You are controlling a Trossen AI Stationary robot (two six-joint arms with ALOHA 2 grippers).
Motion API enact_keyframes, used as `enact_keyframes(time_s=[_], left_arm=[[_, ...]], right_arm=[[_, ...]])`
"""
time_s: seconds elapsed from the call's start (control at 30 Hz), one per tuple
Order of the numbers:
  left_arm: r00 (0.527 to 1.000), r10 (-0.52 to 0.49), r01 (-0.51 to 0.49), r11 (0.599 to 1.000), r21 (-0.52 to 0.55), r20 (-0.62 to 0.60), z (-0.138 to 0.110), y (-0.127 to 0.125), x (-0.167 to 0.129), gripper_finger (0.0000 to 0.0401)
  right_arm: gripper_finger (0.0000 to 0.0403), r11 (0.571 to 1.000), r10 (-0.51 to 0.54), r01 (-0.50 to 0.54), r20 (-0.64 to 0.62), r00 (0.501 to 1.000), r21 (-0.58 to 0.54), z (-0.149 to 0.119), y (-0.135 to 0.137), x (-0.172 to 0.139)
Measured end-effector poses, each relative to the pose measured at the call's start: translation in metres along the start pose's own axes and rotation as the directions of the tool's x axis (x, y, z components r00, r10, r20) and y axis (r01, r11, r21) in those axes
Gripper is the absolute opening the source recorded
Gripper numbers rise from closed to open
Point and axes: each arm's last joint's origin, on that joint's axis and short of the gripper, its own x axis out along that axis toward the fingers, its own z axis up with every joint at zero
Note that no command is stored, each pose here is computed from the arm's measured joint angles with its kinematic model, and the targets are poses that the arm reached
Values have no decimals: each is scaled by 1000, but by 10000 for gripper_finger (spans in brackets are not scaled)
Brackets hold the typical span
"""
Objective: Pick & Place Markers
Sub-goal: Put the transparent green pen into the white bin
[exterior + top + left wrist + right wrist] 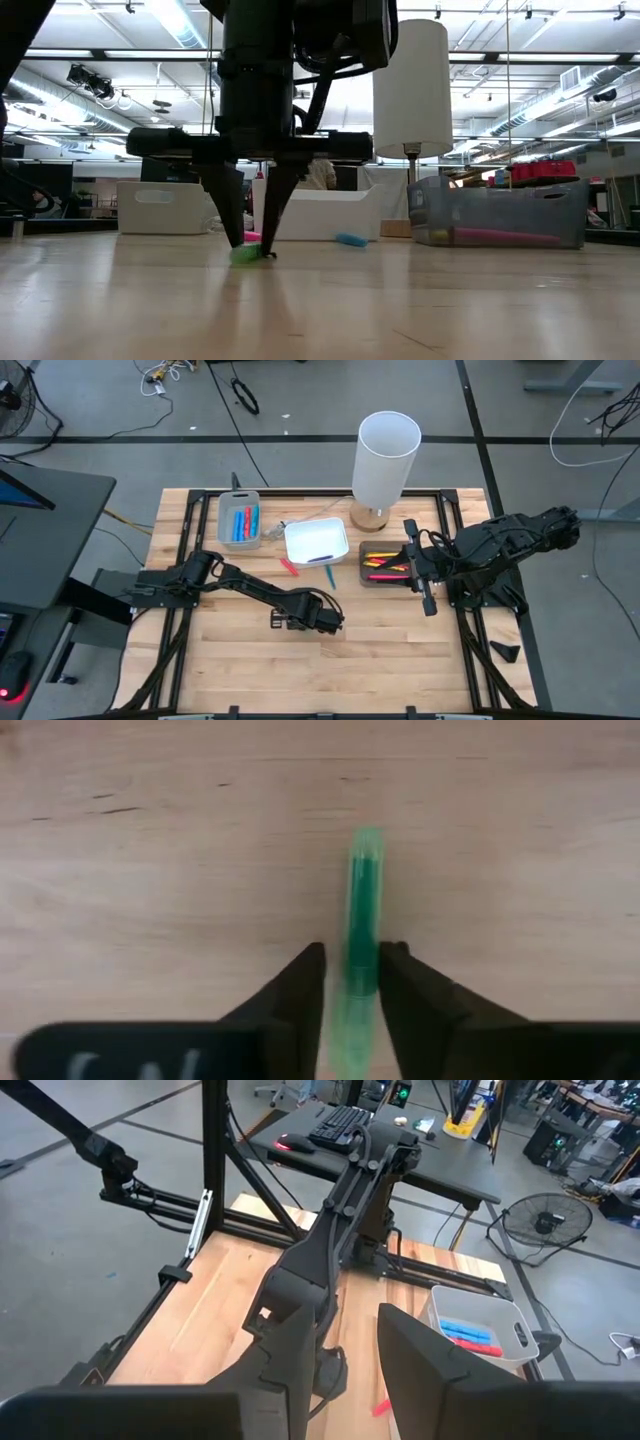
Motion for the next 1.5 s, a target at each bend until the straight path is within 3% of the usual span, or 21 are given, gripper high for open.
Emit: enact_keyframes(time_s=[0.17, 0.47, 0.63, 0.77, 0.87, 1.0, 1.17, 1.27, 1.4, 1.5], left_arm=[[1000, 5, -5, 999, 45, -4, 0, 1, 0, 45], [1000, 2, -2, 997, 82, -9, -1, 0, 0, 41], [1000, 19, -17, 975, 220, -8, 2, -2, -14, 41], [999, 9, 4, 918, 395, -31, 8, -7, -32, 41], [998, 2, 35, 837, 546, -67, 12, -13, -42, 41], [993, 7, 83, 693, 716, -121, 19, -18, -53, 41], [990, 40, 101, 474, 875, -136, 33, -20, -67, 41], [993, 38, 90, 321, 943, -108, 42, -22, -76, 41], [997, 6, 76, 104, 992, -77, 52, -27, -90, 41], [997, -32, 68, -13, 998, -69, 58, -31, -98, 41]], right_arm=[[114, 1000, -1, 1, 0, 1000, 25, 0, 0, 0], [114, 999, -1, 1, 0, 1000, 51, 0, 0, 0], [114, 997, -1, 1, 0, 1000, 80, 0, 0, 0], [114, 994, -1, 1, -1, 1000, 108, 0, 0, 0], [114, 991, -1, 1, -1, 1000, 132, 0, 0, 0], [114, 991, -1, 1, -1, 1000, 134, 0, 0, 0], [114, 988, -2, 0, 8, 1000, 153, 1, 0, 0], [114, 985, -3, 0, 18, 1000, 172, 2, 0, 0], [114, 982, -2, 0, 15, 1000, 188, 1, 0, 0], [114, 983, -3, 0, 15, 1000, 185, 1, 0, 0]])
